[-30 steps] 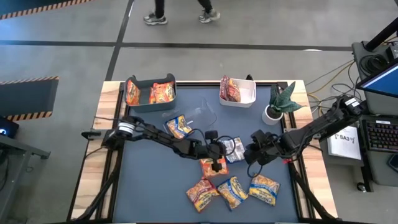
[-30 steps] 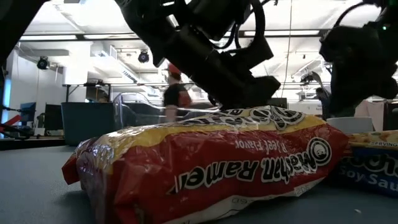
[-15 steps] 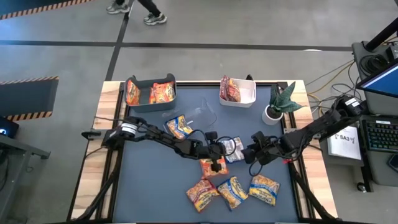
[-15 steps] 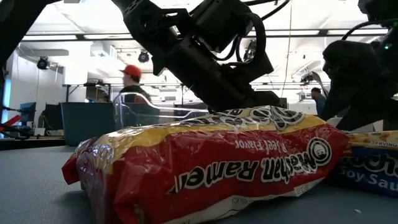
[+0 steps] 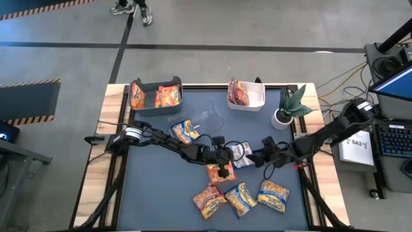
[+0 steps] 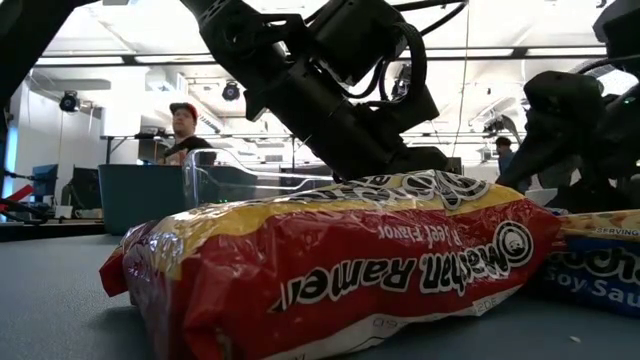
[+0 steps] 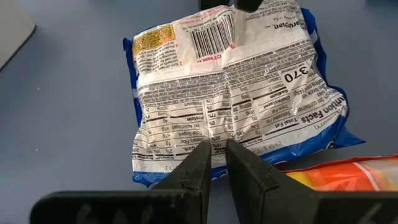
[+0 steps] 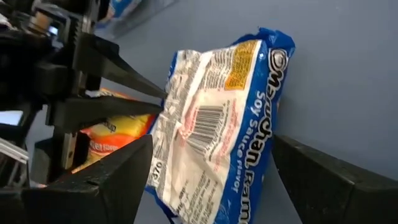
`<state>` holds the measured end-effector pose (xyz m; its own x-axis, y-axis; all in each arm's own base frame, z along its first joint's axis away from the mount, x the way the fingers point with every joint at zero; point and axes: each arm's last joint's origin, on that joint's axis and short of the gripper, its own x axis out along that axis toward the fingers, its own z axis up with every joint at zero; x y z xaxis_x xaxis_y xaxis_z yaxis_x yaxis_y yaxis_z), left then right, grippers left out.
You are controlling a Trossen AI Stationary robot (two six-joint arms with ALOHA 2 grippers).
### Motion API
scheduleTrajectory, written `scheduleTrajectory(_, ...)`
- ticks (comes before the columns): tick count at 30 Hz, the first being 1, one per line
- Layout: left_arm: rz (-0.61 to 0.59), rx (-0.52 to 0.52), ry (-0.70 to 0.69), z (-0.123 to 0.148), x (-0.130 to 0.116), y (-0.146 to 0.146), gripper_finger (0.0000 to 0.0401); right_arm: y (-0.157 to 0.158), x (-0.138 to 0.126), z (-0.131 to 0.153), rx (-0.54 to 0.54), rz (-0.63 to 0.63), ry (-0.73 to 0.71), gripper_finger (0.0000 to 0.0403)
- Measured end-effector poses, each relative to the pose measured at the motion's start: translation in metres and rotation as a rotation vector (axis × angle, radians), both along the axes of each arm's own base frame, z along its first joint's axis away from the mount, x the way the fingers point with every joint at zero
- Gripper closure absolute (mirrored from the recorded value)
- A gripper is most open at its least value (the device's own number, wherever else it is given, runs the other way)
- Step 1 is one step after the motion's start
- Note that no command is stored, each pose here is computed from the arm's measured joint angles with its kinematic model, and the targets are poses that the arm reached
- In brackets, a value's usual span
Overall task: Sort Maruchan noodles
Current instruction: Put the blue noodle pack into the transparent bin
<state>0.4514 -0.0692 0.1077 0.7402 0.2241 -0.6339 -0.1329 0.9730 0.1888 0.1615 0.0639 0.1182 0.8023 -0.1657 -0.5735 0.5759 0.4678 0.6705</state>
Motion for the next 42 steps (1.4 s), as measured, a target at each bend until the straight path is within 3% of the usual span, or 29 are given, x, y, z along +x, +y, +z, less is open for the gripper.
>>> scheduleTrajectory(12, 0.000, -0.001, 0.001, -0.001, 0.000, 0.000, 0.0364, 0.009, 0.020, -0.012, -0.074, 0.005, 0.076, 0.0098)
scheduleTrajectory(22, 0.001, -0.003, 0.001, -0.001, 0.000, 0.000, 0.0364, 0.013, 0.026, -0.009, -0.078, 0.019, 0.071, 0.0167)
scheduleTrajectory(33, -0.009, 0.003, -0.024, 0.006, 0.000, 0.000, 0.0364, 0.012, 0.025, 0.004, -0.089, 0.048, 0.009, 0.0177)
scheduleTrajectory(42, -0.009, 0.004, -0.030, 0.007, 0.001, 0.000, 0.0364, 0.012, 0.025, 0.004, -0.094, 0.040, 0.012, 0.0227)
